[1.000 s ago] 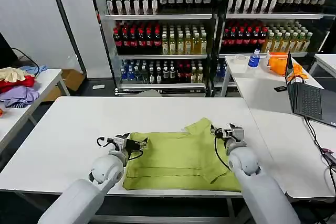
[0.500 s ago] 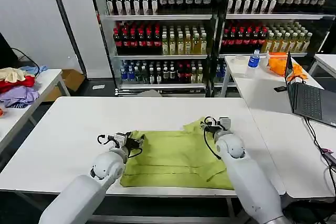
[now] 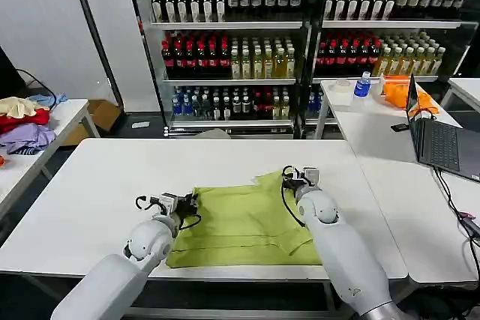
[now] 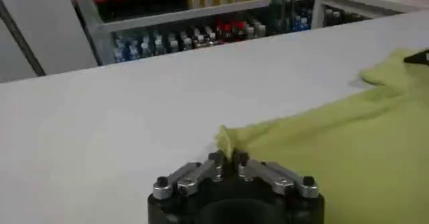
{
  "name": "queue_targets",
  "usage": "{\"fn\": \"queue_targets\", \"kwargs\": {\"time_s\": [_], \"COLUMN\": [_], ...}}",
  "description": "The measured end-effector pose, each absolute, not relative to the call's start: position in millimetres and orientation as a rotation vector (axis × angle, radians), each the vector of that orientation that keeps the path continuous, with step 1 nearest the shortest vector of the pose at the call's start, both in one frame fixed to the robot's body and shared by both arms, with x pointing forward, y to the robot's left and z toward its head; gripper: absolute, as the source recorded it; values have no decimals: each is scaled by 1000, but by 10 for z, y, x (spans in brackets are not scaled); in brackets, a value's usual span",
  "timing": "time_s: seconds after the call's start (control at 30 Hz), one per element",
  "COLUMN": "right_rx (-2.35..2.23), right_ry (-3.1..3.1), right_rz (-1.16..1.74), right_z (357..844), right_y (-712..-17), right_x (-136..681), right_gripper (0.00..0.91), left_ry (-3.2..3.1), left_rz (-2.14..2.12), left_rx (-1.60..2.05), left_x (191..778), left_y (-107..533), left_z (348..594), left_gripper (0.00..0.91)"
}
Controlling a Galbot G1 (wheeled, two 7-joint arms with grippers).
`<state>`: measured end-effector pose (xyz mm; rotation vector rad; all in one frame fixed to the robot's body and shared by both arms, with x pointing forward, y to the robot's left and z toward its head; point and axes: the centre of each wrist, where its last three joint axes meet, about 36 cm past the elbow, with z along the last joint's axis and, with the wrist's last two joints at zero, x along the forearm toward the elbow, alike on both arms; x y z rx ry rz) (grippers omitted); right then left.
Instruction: Fold and organize the clothes.
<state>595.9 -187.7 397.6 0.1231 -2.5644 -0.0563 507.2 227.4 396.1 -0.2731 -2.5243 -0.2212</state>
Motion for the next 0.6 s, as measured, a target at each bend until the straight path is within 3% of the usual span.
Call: {"fn": "queue_targets", "kwargs": {"time_s": [0.6], "right_rx": [185], "right_ry": [-2696], "right_rz": [-12], "right_z": [4376], "right_y": [-2069], "right_x": [5534], "right_gripper": [0], "left_ry": [-2587], "left_rz": [-158], "left_rx": [-343], "left_x": [4979], "left_y": [2416], "left_z": [4234], "left_gripper": [20]}}
